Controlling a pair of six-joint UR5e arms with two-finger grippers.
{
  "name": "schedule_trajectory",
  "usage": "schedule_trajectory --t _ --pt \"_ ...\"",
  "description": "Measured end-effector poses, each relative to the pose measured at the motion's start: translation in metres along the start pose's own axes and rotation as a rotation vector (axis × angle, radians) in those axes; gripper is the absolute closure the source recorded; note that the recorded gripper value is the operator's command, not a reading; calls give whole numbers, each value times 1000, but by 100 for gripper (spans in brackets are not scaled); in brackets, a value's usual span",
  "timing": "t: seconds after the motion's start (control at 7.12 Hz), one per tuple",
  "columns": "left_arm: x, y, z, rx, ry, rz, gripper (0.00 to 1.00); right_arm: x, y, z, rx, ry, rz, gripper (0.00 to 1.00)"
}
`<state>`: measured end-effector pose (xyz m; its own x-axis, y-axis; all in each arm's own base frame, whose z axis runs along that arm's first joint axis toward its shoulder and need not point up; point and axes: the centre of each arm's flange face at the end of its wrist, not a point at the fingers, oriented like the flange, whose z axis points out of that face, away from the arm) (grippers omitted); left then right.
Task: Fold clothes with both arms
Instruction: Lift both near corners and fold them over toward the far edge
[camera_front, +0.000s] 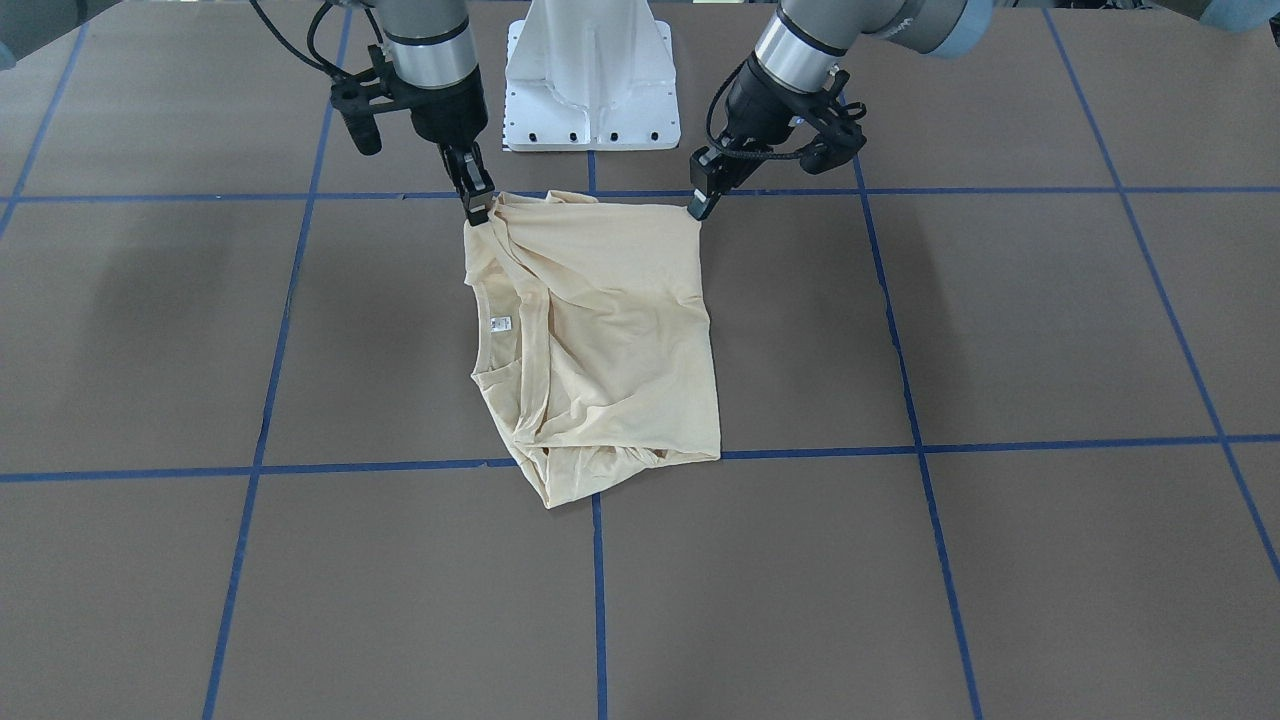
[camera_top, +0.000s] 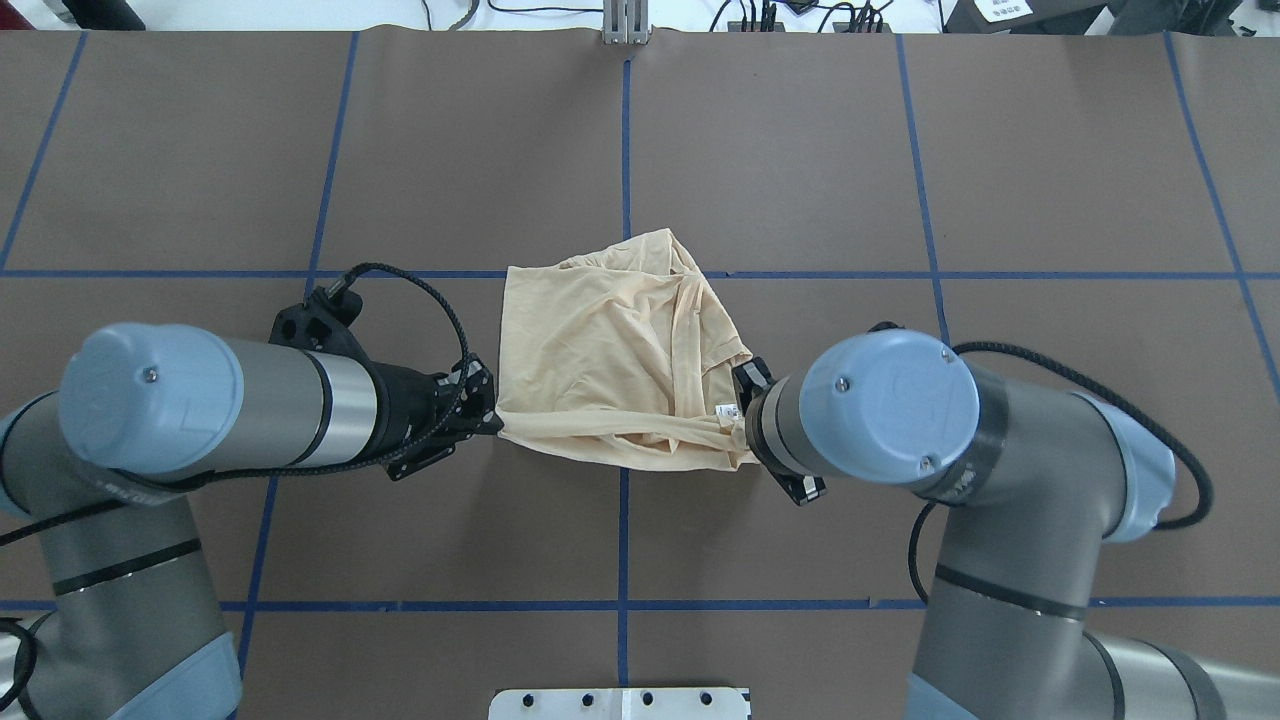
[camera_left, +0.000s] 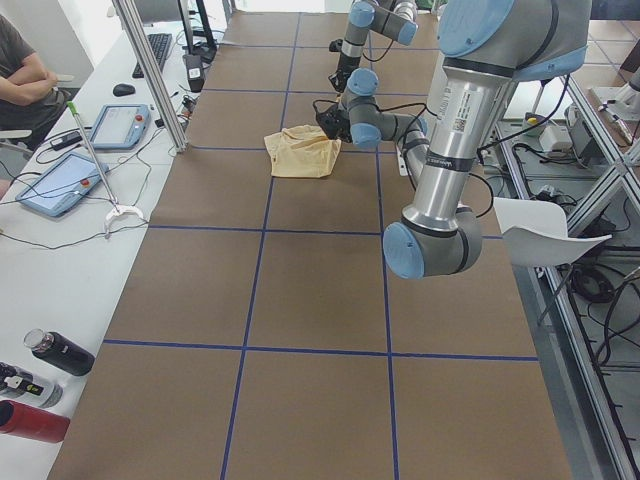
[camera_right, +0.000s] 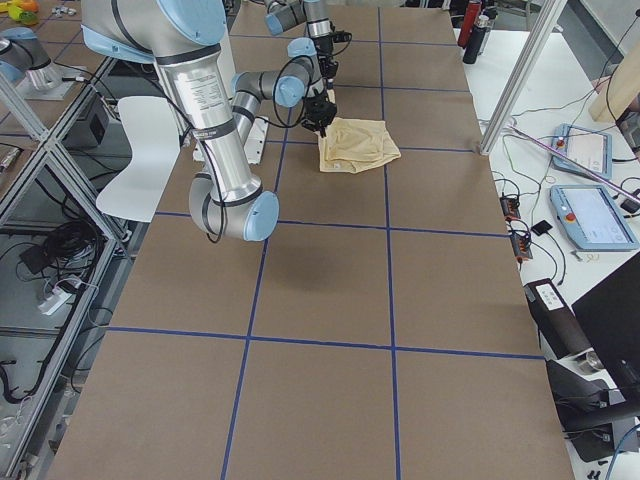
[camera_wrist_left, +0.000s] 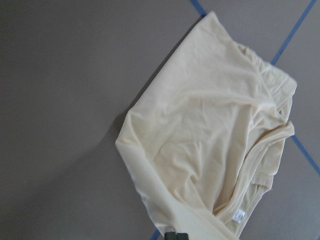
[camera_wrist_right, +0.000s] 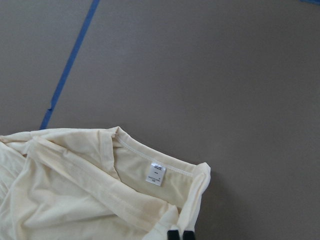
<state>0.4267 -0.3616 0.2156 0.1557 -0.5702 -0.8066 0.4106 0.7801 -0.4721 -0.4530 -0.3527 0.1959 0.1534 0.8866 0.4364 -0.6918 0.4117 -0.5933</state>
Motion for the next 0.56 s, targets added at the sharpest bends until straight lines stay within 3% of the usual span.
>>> schedule_trajectory --t 0.56 --pt "35 -63 33 107 -6 35 100 -94 -19 46 -5 -27 -4 100"
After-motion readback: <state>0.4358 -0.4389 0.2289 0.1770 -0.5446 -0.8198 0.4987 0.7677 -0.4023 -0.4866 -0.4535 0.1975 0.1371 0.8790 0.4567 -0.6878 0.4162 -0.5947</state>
